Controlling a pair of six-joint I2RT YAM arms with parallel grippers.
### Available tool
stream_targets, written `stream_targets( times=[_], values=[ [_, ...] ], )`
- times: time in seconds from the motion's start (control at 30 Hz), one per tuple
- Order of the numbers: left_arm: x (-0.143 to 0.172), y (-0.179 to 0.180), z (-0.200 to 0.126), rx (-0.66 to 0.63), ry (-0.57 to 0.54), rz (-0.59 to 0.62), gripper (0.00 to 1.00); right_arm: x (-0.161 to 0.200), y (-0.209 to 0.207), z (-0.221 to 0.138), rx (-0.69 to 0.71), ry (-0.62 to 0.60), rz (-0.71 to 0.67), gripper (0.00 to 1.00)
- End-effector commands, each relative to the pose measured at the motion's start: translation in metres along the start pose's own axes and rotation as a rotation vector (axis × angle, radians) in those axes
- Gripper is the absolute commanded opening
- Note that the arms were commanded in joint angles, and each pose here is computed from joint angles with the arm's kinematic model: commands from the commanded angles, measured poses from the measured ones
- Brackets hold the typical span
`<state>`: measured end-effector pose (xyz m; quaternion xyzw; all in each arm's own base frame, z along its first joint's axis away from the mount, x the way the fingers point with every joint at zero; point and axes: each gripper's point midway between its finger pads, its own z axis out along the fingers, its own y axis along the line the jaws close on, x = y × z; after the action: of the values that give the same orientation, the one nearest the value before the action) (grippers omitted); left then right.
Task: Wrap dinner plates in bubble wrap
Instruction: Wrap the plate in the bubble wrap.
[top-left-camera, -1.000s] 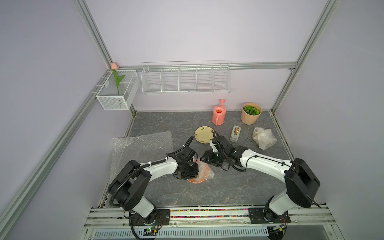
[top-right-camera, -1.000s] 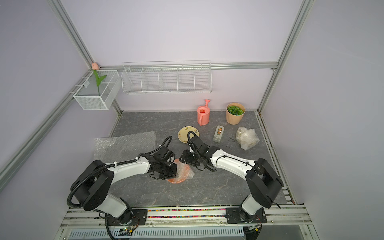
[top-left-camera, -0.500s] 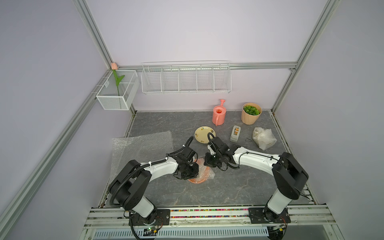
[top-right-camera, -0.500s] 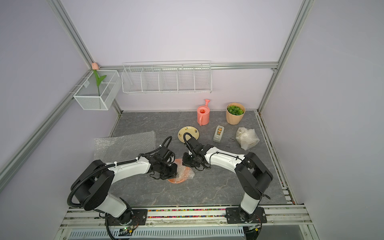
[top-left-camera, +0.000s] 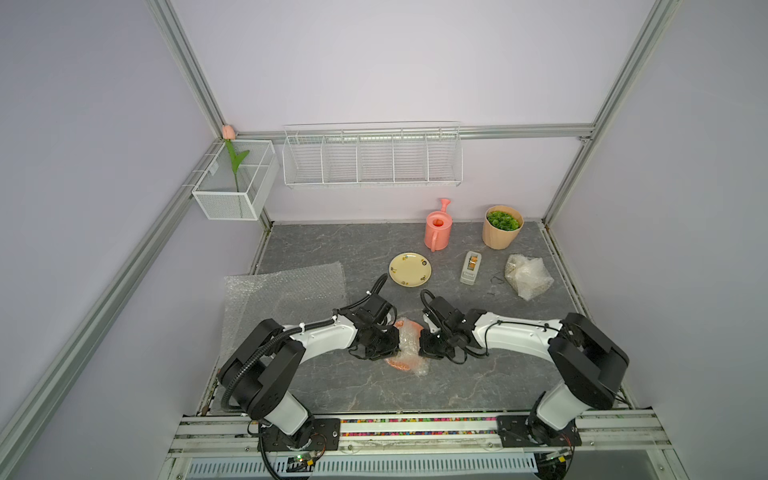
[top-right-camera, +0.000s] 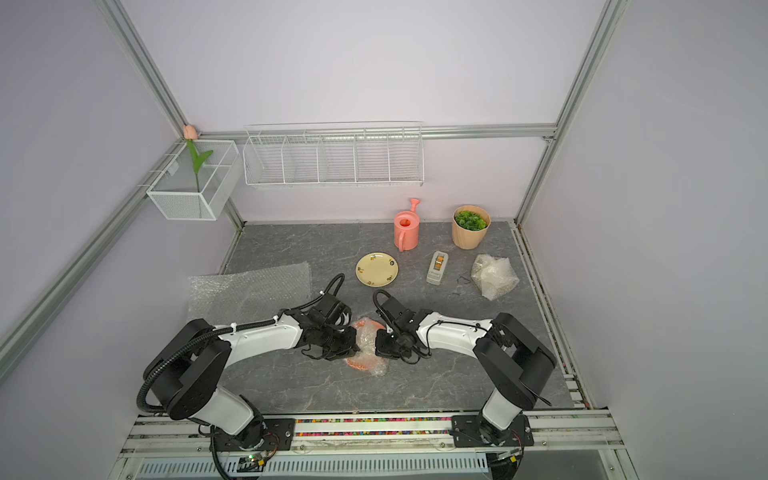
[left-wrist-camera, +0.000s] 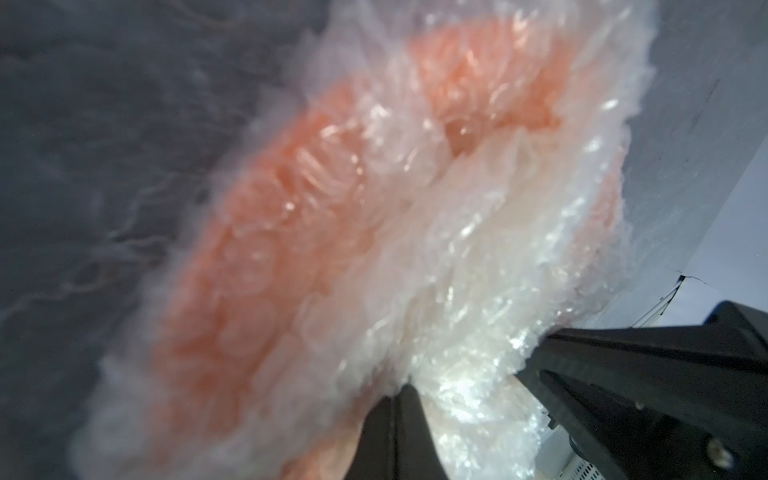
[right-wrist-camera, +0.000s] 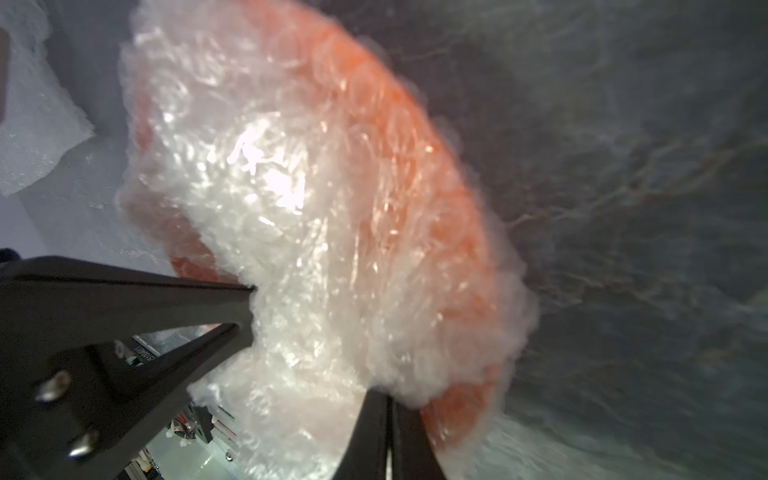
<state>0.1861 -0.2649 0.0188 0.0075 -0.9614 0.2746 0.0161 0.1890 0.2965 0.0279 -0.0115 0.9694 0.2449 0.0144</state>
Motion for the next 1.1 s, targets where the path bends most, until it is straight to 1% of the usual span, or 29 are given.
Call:
stream_targets(
  times=[0.0, 0.03, 0.1, 0.13, 0.27, 0.33, 0.4, 0.47, 0.53, 0.6, 0.7, 0.83, 0.87, 0.93, 0.97, 1.03, 1.07],
  values=[
    [0.039, 0.090, 0.013, -0.323, 0.087, -0.126, 0.00, 0.032, -0.025, 0.001, 0.094, 0.117, 0.014, 0.07],
    [0.038, 0.089, 0.013, -0.318, 0.085, -0.121, 0.00, 0.033, -0.024, -0.005, 0.096, 0.116, 0.006, 0.12],
    [0.037, 0.085, 0.012, -0.303, 0.080, -0.114, 0.00, 0.034, -0.021, -0.023, 0.103, 0.097, -0.017, 0.29],
    [0.037, 0.083, 0.012, -0.297, 0.081, -0.108, 0.00, 0.033, -0.019, -0.033, 0.103, 0.082, -0.027, 0.32],
    [0.034, 0.077, 0.012, -0.285, 0.088, -0.091, 0.00, 0.015, 0.017, -0.073, 0.023, -0.010, -0.082, 0.34],
    [0.033, 0.075, 0.012, -0.281, 0.086, -0.085, 0.00, 0.004, 0.041, -0.081, -0.066, -0.036, -0.102, 0.34],
    [0.033, 0.075, 0.011, -0.281, 0.085, -0.083, 0.00, -0.005, 0.059, -0.077, -0.149, -0.022, -0.098, 0.29],
    [0.032, 0.075, 0.011, -0.284, 0.085, -0.082, 0.00, -0.009, 0.071, -0.064, -0.215, 0.019, -0.083, 0.22],
    [0.032, 0.074, 0.010, -0.285, 0.083, -0.082, 0.00, -0.009, 0.074, -0.043, -0.241, 0.064, -0.066, 0.17],
    [0.031, 0.074, 0.008, -0.285, 0.075, -0.083, 0.00, -0.007, 0.062, -0.023, -0.212, 0.098, -0.039, 0.13],
    [0.028, 0.071, 0.000, -0.296, 0.050, -0.082, 0.00, -0.006, 0.034, 0.002, -0.132, 0.118, -0.002, 0.11],
    [0.017, 0.058, -0.025, -0.300, -0.022, -0.069, 0.00, 0.001, 0.007, 0.022, -0.065, 0.151, 0.026, 0.08],
    [0.014, 0.055, -0.034, -0.306, -0.050, -0.066, 0.02, 0.002, 0.004, 0.024, -0.057, 0.152, 0.027, 0.08],
    [0.003, 0.046, -0.060, -0.317, -0.142, -0.062, 0.12, 0.004, 0.001, 0.026, -0.051, 0.153, 0.030, 0.07],
    [-0.001, 0.040, -0.069, -0.303, -0.172, -0.055, 0.15, 0.004, 0.000, 0.026, -0.049, 0.152, 0.030, 0.07],
    [-0.006, 0.017, -0.083, -0.224, -0.211, -0.024, 0.20, 0.004, 0.002, 0.027, -0.060, 0.154, 0.031, 0.07],
    [-0.007, 0.007, -0.085, -0.180, -0.211, -0.018, 0.21, 0.004, 0.003, 0.027, -0.064, 0.152, 0.032, 0.07]
  ],
)
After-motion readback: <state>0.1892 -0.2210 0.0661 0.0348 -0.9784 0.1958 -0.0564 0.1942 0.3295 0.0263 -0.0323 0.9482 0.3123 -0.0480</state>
